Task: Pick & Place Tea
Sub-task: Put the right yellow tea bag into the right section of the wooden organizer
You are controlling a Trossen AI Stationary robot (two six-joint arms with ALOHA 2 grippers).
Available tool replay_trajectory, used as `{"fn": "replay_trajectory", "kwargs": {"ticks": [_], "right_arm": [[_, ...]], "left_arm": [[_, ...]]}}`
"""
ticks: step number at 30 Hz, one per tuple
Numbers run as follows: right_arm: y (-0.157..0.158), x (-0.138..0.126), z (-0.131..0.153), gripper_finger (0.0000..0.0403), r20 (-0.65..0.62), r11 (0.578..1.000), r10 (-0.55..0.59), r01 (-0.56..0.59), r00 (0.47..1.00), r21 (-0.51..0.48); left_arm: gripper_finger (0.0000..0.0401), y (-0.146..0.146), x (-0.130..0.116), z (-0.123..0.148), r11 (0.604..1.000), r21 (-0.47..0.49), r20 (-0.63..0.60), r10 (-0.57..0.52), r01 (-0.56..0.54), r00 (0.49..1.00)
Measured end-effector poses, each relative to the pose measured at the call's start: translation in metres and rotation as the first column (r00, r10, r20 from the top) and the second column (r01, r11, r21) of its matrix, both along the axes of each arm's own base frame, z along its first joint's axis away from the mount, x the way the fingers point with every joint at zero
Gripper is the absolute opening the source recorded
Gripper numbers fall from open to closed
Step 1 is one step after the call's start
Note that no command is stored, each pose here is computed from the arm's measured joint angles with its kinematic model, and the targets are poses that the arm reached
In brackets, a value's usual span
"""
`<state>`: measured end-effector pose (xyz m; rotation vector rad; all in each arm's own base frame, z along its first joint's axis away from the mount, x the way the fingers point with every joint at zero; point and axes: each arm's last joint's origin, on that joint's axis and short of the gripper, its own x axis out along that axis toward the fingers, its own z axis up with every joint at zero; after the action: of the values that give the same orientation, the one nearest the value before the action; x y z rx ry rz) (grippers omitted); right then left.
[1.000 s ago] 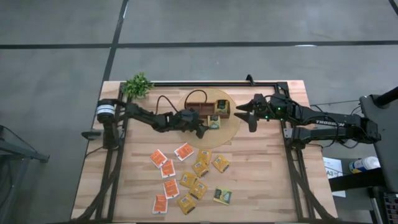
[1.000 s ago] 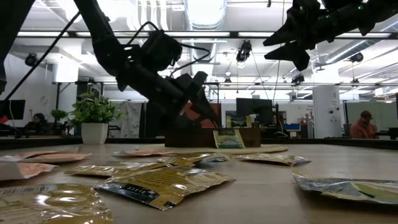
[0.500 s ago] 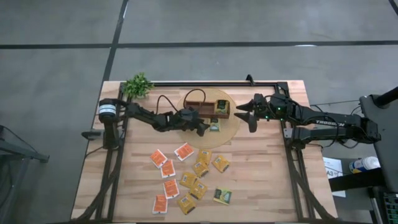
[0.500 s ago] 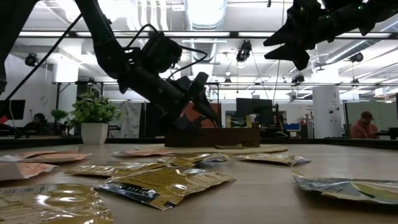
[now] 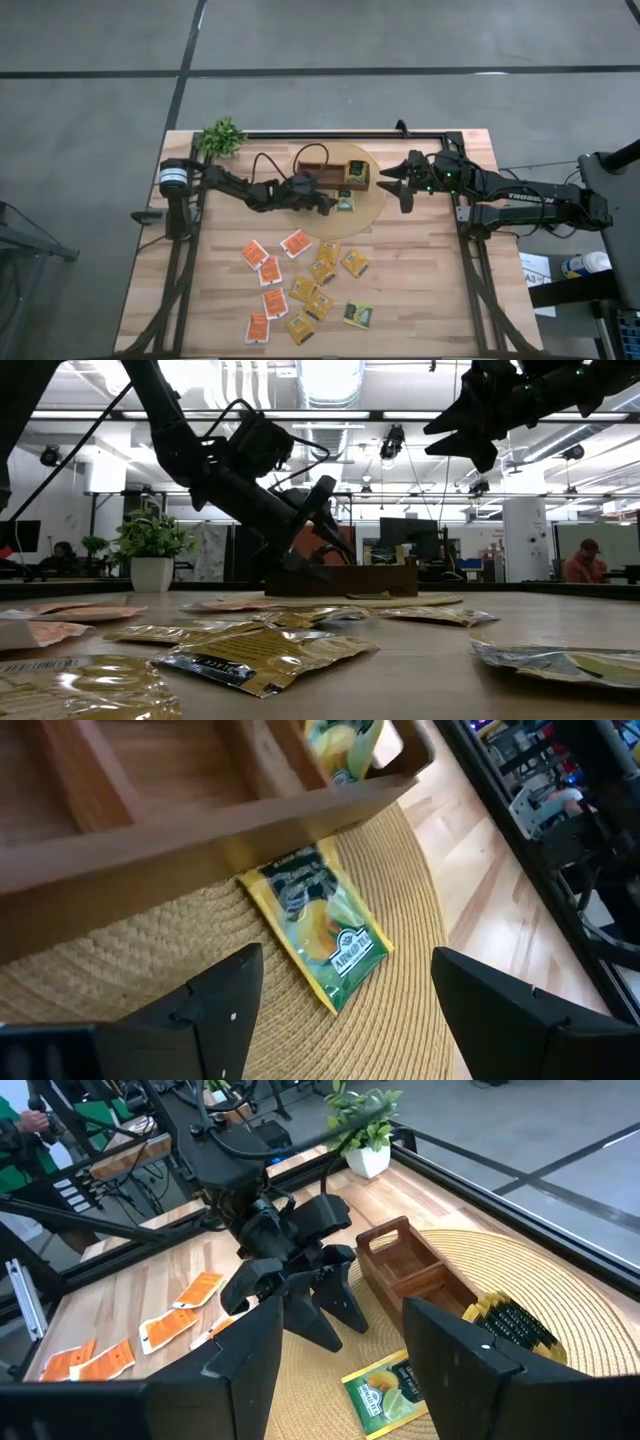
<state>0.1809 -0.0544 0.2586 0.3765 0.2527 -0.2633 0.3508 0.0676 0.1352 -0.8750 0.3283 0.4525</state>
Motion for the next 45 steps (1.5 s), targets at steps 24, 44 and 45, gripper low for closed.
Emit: {"fn": "replay_trajectory", "kwargs": {"ticks": [24, 44, 45], "right_arm": [[0.000, 0.000, 0.000, 0.0203, -0.005, 0.999, 0.008, -0.008, 1.000, -0.034], [0.000, 0.000, 0.000, 0.0203, 0.004, 1.000, -0.014, 0.014, 1.000, 0.011], [0.000, 0.000, 0.000, 0.0203, 0.004, 1.000, -0.014, 0.013, 1.000, 0.011]], "left_arm": [[0.0284, 0.000, 0.039, 0.043, 0.956, -0.267, -0.232, 0.062, -0.124, 0.971], [0.0284, 0.011, 0.101, 0.059, 0.963, -0.254, -0.572, -0.073, -0.092, 0.817], [0.0284, 0.011, 0.102, 0.061, 0.964, -0.248, -0.579, -0.068, -0.095, 0.813]]}}
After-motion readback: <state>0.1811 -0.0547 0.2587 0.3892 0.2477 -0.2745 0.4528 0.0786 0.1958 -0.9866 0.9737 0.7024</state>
